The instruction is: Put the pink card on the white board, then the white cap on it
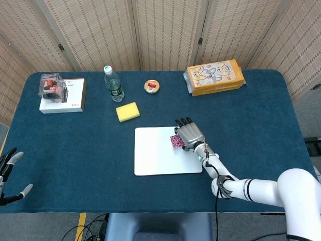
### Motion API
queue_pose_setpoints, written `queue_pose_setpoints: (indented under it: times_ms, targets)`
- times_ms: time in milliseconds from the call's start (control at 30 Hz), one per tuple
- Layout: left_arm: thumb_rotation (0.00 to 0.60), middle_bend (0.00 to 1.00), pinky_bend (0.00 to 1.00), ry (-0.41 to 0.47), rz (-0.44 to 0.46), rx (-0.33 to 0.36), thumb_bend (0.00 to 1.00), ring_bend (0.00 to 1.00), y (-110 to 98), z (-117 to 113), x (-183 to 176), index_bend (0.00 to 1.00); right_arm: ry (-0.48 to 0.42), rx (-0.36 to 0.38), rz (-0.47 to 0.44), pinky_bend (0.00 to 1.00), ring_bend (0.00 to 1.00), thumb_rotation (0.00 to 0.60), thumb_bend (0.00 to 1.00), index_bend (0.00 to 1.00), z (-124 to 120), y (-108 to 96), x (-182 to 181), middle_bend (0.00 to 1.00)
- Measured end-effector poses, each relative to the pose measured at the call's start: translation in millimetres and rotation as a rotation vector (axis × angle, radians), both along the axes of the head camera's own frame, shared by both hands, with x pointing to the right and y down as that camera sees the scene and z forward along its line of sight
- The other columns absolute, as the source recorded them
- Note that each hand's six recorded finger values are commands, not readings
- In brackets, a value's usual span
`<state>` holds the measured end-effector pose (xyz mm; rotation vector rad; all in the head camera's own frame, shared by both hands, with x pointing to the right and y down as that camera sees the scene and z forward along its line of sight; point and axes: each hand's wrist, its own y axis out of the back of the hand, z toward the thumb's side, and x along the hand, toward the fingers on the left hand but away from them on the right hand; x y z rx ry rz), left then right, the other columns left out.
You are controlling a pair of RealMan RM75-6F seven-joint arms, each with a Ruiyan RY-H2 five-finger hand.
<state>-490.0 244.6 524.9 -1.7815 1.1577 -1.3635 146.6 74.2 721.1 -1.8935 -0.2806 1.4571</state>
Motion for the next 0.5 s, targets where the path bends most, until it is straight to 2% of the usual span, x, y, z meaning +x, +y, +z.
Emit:
queue_pose_setpoints:
  times_ms: [133, 333, 500]
  targets:
    - [0.6, 0.0, 0.2, 0.0, -0.002, 0.001, 0.29, 0.05, 0, 0, 0, 0.0, 0.013, -0.011, -0.001, 0.0, 0.0, 0.6, 0.11, 0.1, 0, 0, 5, 0.01]
    - [0.6, 0.0, 0.2, -0.003, -0.008, 0.001, 0.29, 0.05, -1, 1, -1, 0.0, 0.022, -0.014, -0.005, 0.0, 0.0, 0.6, 0.11, 0.09, -2, 0, 10, 0.0]
    - [0.6, 0.0, 0.2, -0.013, -0.012, 0.001, 0.29, 0.05, -2, 2, -3, 0.0, -0.004, -0.008, 0.009, 0.0, 0.0, 0.6, 0.11, 0.09, -16, 0, 17, 0.0]
